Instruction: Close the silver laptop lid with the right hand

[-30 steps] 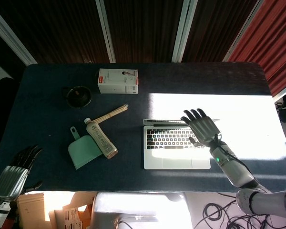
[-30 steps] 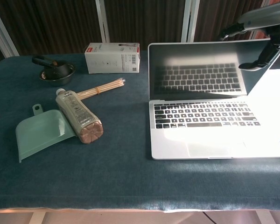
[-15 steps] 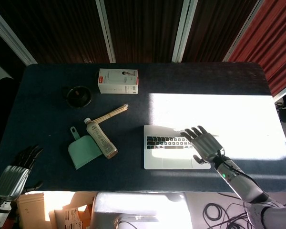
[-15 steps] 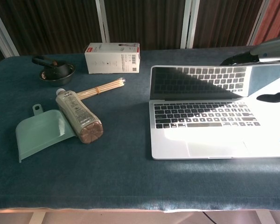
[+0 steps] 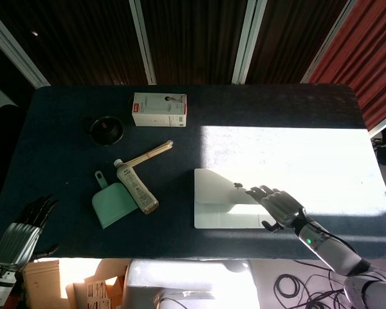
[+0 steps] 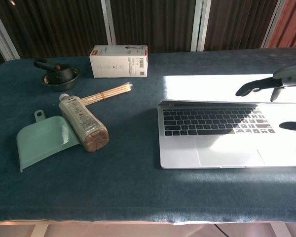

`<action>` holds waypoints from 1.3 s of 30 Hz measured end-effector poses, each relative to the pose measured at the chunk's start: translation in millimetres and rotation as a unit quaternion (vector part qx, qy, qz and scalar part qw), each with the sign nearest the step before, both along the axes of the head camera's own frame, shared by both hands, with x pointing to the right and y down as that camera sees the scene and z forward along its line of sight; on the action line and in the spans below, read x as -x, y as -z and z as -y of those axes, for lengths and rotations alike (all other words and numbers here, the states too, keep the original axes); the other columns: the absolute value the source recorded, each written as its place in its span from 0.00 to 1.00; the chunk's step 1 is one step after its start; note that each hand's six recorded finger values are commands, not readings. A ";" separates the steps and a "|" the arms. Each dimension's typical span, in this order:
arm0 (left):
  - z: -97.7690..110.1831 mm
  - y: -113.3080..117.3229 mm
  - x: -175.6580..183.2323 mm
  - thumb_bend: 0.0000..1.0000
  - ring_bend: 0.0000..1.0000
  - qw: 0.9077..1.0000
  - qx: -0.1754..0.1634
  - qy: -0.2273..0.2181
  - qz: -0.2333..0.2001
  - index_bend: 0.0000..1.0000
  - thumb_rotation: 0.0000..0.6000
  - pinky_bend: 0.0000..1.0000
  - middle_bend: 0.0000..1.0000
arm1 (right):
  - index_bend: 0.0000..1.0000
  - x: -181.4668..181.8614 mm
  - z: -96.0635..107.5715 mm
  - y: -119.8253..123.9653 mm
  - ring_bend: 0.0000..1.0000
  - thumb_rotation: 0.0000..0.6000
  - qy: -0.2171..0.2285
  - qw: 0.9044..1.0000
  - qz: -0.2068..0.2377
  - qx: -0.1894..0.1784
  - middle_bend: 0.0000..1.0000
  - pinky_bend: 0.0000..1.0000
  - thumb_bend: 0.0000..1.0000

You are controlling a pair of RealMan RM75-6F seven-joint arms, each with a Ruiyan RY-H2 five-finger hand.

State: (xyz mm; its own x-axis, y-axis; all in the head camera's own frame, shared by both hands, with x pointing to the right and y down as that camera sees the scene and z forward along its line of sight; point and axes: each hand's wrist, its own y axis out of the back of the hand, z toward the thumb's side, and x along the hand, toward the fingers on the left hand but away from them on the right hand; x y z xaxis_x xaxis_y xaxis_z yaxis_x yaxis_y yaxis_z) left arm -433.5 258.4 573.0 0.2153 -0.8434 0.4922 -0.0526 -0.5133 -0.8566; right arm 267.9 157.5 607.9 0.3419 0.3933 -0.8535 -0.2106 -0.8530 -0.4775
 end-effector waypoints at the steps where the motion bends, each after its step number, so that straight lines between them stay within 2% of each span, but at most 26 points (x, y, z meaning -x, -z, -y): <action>1: 0.0 -0.1 -0.1 0.02 0.00 1.000 0.000 0.000 0.000 0.00 1.00 0.14 0.03 | 0.01 -0.9 -2.2 -1.2 0.01 1.00 0.001 1.000 0.001 0.006 0.05 0.24 0.35; 11: 0.8 1.3 1.8 0.02 0.00 1.000 -0.001 0.004 -0.001 0.00 1.00 0.14 0.03 | 0.00 -6.7 -22.0 -19.7 0.01 1.00 0.018 0.999 0.001 0.039 0.05 0.25 0.35; 26: 0.8 3.0 3.6 0.02 0.00 1.000 -0.002 0.006 -0.003 0.00 1.00 0.14 0.03 | 0.00 -15.5 -40.8 -52.4 0.01 1.00 0.012 0.997 0.003 0.076 0.05 0.24 0.35; 39: 1.1 3.0 4.6 0.02 0.00 1.000 -0.002 0.008 -0.003 0.00 1.00 0.14 0.03 | 0.00 -27.2 -49.4 -72.1 0.01 1.00 0.008 0.997 -0.005 0.082 0.04 0.24 0.35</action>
